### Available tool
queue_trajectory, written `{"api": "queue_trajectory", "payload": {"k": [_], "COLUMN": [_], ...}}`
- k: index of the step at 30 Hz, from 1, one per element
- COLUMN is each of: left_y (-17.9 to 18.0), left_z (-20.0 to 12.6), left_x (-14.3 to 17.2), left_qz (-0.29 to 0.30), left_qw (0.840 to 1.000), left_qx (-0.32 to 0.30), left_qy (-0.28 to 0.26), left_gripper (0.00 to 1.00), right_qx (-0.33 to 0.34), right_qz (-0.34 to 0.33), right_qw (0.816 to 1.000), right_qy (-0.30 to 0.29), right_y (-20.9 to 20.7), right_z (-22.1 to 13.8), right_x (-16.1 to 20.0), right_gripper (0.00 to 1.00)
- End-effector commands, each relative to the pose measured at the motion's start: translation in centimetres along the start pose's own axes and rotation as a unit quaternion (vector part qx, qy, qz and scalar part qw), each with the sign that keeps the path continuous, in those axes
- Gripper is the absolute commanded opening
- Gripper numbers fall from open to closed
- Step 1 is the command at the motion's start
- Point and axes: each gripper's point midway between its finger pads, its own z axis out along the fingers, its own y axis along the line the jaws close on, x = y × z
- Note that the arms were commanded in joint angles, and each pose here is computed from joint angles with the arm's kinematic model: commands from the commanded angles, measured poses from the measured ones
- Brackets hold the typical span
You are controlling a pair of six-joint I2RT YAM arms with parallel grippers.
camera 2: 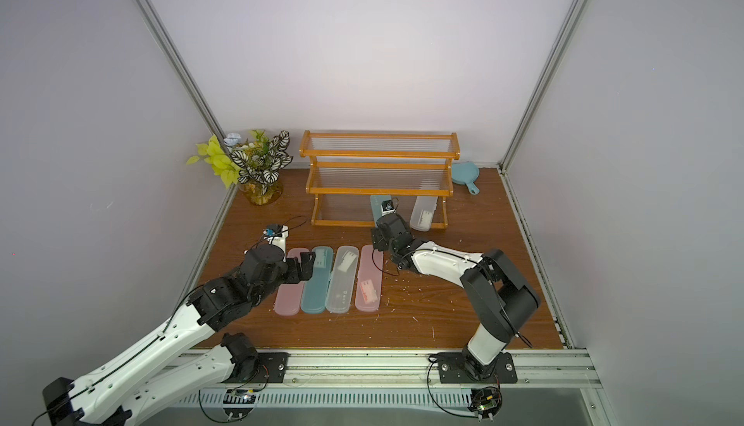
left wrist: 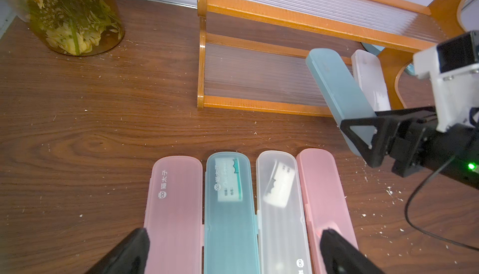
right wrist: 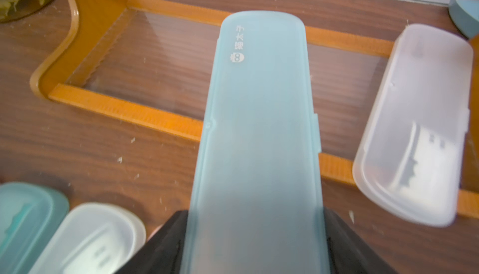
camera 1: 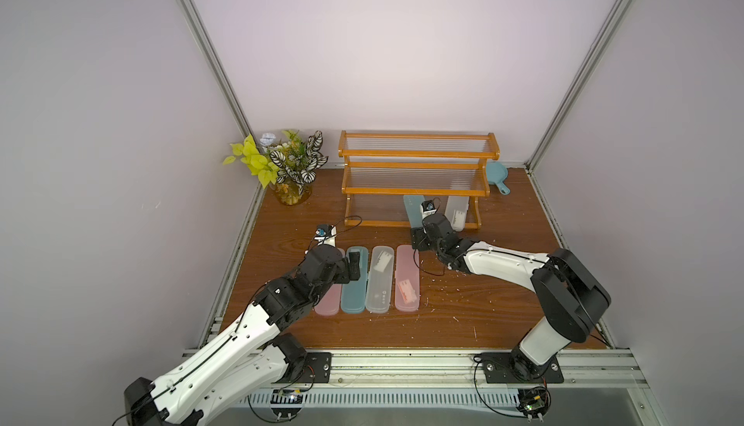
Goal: Remove the pencil cases from the shelf
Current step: Pick up the pencil case from the shelf, then place the pencil case at the center of the board.
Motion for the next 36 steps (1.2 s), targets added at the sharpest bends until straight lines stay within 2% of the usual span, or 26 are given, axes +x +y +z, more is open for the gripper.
{"api": "queue_trajectory", "payload": {"k": [1, 10, 17, 36], "left_y": [1.1, 1.5, 1.5, 1.1], "left_z": [0.0, -0.1, 0.0, 0.0], "left_x": [0.4, 0.6, 0.6, 1.1], "left_qz": [-0.017, -0.043, -0.052, -0.052], "left_qw": [1.000, 0.999, 0.998, 0.999], "left_qx": [-0.019, -0.021, -0.022, -0.009], "left_qy": [-0.001, -0.005, -0.007, 0.006], "left_gripper": [0.97, 0.97, 0.97, 0.97], "right_qx": [0.004, 0.004, 0.001, 0.006], "right_qz": [0.020, 0.056, 0.080, 0.120], "right_qw": [1.000, 0.998, 0.997, 0.993], "right_qy": [-0.022, -0.017, -0.014, 0.005], "right_y": [0.1, -1.2, -2.2, -1.1], "right_z": [-2.4, -7.2, -9.5, -10.3], "right_x": [-0.3, 4.3, 7.2, 12.2], "right_gripper": [0.76, 0.76, 0.75, 0.75]}}
